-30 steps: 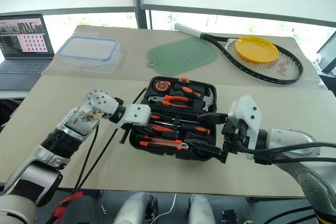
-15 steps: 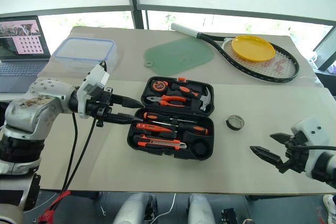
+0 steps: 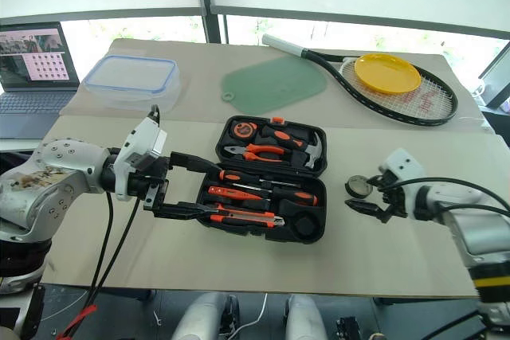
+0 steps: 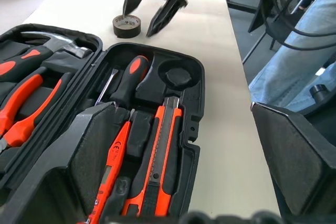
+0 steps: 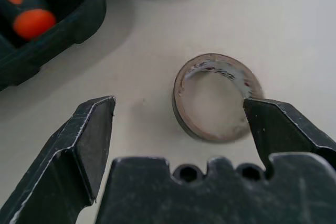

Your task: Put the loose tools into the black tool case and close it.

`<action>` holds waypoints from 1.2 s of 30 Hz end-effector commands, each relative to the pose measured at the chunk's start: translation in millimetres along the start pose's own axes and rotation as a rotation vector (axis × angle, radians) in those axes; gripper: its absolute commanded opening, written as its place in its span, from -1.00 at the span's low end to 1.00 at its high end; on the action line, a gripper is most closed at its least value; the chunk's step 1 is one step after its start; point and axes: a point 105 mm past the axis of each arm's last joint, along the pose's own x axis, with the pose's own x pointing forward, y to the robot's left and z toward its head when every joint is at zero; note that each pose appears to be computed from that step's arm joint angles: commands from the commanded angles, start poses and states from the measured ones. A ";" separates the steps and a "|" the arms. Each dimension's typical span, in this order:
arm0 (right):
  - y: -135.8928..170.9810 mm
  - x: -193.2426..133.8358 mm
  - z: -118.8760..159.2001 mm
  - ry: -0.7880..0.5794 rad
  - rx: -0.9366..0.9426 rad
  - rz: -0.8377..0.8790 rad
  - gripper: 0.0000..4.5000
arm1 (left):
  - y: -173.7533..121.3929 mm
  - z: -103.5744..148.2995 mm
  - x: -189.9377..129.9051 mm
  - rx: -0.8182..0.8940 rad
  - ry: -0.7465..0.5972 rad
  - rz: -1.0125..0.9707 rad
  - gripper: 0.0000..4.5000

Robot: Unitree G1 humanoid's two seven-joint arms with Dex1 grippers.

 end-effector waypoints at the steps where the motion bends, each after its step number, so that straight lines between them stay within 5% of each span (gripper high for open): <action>1: -4.7 2.3 1.1 0.004 -0.028 -0.003 0.89 | -1.7 7.6 -3.9 0.044 0.000 0.016 0.99; 14: -1.2 4.2 5.8 -0.025 -0.044 0.003 -0.99 | 4.8 8.4 -5.4 0.067 0.007 0.039 1.00; 19: 6.3 -17.0 46.7 -0.168 -0.063 0.035 -0.99 | 5.6 4.7 -3.3 0.072 0.020 0.026 1.00; 23: 68.6 -32.9 93.8 -0.323 -0.143 0.309 -0.99 | -2.3 -2.2 -0.8 0.073 0.047 -0.021 1.00; 28: 125.2 -20.6 91.4 -0.250 -0.296 0.485 -0.99 | -2.5 -7.7 1.5 0.082 0.067 -0.034 1.00; 36: 129.9 -1.7 66.6 -0.112 -0.371 0.463 -0.99 | 0.1 -6.6 -0.8 0.089 0.077 -0.035 1.00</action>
